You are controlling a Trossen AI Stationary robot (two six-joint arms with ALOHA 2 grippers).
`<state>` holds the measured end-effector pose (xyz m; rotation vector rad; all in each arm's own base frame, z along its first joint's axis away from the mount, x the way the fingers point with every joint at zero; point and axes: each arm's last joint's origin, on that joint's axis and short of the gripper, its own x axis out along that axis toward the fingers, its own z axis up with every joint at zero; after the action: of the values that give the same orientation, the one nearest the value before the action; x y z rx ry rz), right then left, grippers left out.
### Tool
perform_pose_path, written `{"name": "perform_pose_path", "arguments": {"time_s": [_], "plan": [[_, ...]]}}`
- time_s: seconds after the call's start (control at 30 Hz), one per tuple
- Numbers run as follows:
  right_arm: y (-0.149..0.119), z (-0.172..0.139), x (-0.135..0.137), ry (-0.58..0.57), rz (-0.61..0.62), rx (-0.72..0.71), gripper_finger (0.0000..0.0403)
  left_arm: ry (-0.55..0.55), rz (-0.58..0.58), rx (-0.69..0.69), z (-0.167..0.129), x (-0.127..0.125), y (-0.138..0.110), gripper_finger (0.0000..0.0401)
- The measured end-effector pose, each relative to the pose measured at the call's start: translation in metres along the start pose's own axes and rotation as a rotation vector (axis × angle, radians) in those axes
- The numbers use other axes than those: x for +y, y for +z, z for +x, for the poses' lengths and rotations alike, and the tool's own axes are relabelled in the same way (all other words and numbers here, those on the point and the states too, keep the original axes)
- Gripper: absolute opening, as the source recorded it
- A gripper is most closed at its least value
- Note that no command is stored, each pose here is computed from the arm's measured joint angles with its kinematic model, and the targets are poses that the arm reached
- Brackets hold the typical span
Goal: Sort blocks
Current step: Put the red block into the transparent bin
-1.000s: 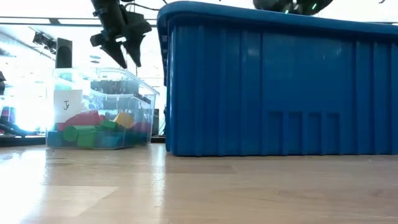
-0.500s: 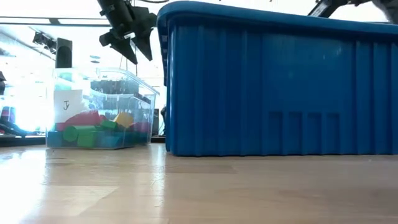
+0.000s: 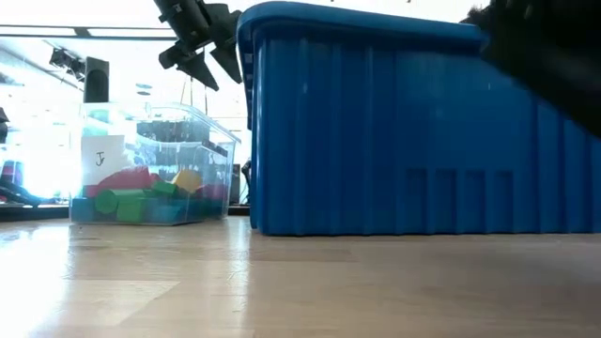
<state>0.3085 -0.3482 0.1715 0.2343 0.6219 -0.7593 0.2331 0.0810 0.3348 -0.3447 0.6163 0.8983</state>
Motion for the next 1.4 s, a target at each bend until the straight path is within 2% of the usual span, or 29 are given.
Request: {"name": "perform_pose_path", "arguments": {"time_s": [0.17, 0.3, 0.5, 0.57, 0.7, 0.87, 0.97, 1.1, 1.17, 1.27, 1.4], "plan": [[-0.007, 0.016, -0.001, 0.003, 0.016, 0.014, 0.0005, 0.000, 0.000, 0.000, 0.000, 0.000, 0.000, 0.0309], [-0.012, 0.017, -0.001, 0.021, -0.027, 0.071, 0.0002, -0.007, 0.000, 0.003, 0.000, 0.000, 0.000, 0.0309], [-0.023, -0.004, 0.009, 0.169, -0.154, 0.273, 0.0003, -0.027, 0.000, 0.015, 0.000, -0.001, -0.001, 0.0309], [-0.021, -0.021, 0.013, 0.229, -0.183, 0.335, 0.0002, -0.028, 0.000, 0.016, 0.000, -0.001, -0.001, 0.0309], [-0.013, -0.042, 0.022, 0.279, -0.238, 0.364, 0.0005, -0.035, 0.002, 0.016, -0.001, -0.002, -0.001, 0.0310], [-0.001, -0.061, 0.025, 0.287, -0.265, 0.334, 0.0017, -0.044, 0.004, 0.017, -0.001, -0.003, -0.001, 0.0310], [-0.001, -0.063, 0.027, 0.327, -0.156, 0.354, 0.0038, -0.048, 0.003, 0.018, -0.001, -0.003, -0.001, 0.0310], [0.000, -0.064, 0.040, 0.392, -0.022, 0.366, 0.0094, -0.050, 0.000, 0.013, -0.001, -0.003, 0.000, 0.0310], [-0.001, -0.062, 0.048, 0.355, -0.002, 0.377, 0.0124, -0.054, -0.004, 0.006, -0.001, -0.003, 0.000, 0.0310], [0.000, -0.057, 0.061, 0.237, -0.005, 0.341, 0.0166, -0.055, -0.005, 0.004, -0.001, -0.003, 0.000, 0.0310], [0.000, -0.054, 0.073, 0.128, 0.018, 0.326, 0.0200, -0.055, -0.005, 0.004, -0.001, -0.004, 0.001, 0.0310]]}}
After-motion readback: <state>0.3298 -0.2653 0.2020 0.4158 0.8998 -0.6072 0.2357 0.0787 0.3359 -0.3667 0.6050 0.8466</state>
